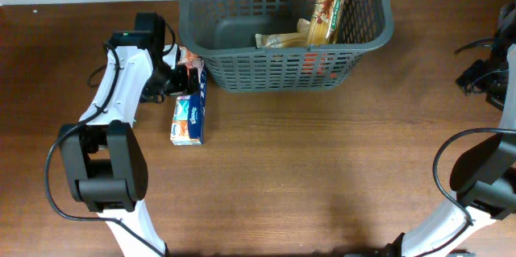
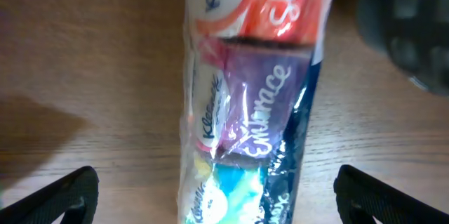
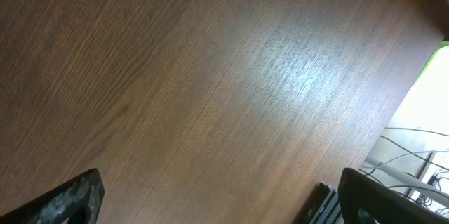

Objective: Pack container
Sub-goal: 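Move the left gripper down onto the Kleenex tissue pack stack, then close the left gripper on the tissue packs and lift them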

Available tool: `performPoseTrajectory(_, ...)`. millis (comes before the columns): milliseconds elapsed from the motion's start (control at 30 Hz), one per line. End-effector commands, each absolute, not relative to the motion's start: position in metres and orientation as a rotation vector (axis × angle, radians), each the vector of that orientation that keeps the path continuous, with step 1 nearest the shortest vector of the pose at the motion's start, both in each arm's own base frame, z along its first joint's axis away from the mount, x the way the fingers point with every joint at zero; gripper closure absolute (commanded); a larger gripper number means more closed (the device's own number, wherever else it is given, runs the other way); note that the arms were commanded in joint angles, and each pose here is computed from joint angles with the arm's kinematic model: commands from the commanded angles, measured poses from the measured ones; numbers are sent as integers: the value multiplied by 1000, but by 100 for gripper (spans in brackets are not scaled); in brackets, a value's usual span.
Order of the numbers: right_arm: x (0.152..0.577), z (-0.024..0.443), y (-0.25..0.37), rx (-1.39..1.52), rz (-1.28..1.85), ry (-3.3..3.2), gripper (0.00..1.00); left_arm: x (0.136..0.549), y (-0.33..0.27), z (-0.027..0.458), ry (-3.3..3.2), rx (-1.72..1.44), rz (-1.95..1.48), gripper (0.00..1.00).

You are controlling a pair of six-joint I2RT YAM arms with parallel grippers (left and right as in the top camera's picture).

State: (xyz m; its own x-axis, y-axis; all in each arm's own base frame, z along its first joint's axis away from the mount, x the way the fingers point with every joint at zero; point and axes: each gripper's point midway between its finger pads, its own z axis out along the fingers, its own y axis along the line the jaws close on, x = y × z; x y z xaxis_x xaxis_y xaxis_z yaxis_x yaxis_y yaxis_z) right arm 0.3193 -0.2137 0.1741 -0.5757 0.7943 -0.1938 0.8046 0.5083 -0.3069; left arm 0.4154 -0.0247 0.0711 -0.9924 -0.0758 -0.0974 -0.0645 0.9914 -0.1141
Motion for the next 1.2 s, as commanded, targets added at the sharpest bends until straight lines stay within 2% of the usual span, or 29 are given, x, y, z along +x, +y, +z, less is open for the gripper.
performPoseTrajectory(0,317,175,-214,1457,-564,2691,1,407,-32,56,3065,-118,-220,1)
performPoseTrajectory(1167,317,175,-214,1457,-564,2691,1,384,-26,14,3115,-152,-173,1)
